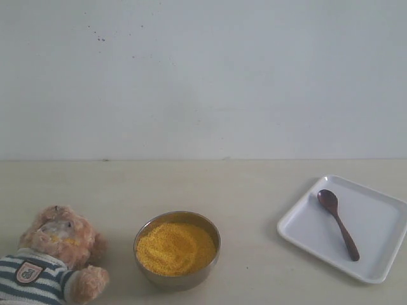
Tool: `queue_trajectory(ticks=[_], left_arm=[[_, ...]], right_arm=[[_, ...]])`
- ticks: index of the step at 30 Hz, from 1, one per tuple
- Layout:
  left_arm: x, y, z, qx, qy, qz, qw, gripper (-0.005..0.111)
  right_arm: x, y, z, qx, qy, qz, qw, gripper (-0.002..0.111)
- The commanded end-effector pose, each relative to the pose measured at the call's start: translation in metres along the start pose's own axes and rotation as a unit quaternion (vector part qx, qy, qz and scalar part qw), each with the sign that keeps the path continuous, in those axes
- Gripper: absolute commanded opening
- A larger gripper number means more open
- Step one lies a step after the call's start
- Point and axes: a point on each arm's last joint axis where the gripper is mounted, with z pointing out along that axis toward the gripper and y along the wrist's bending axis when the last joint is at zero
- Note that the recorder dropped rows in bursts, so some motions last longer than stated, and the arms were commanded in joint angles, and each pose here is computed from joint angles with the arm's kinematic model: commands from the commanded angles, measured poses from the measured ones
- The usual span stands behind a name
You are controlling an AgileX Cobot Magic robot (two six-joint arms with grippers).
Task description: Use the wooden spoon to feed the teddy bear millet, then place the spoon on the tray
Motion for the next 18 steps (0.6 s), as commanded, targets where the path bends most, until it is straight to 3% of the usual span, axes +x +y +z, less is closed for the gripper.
queue_trajectory(ticks=[1, 12, 18], left_arm=[[0.012, 0.001, -0.007, 0.000, -0.010, -0.020, 1.000, 0.004], [0.021, -0.005, -0.011, 0.035, 0.006, -0.068, 0.997, 0.004], [0.008, -0.006, -0.012, 0.039, -0.009, -0.092, 0.995, 0.004]], right_arm=[[-0.001, 0.000, -0.001, 0.002, -0.006, -0.001, 1.000, 0.000], [-0.001, 0.000, -0.001, 0.002, -0.006, -0.001, 1.000, 0.000], [-0.001, 0.000, -0.001, 0.002, -0.006, -0.001, 1.000, 0.000]])
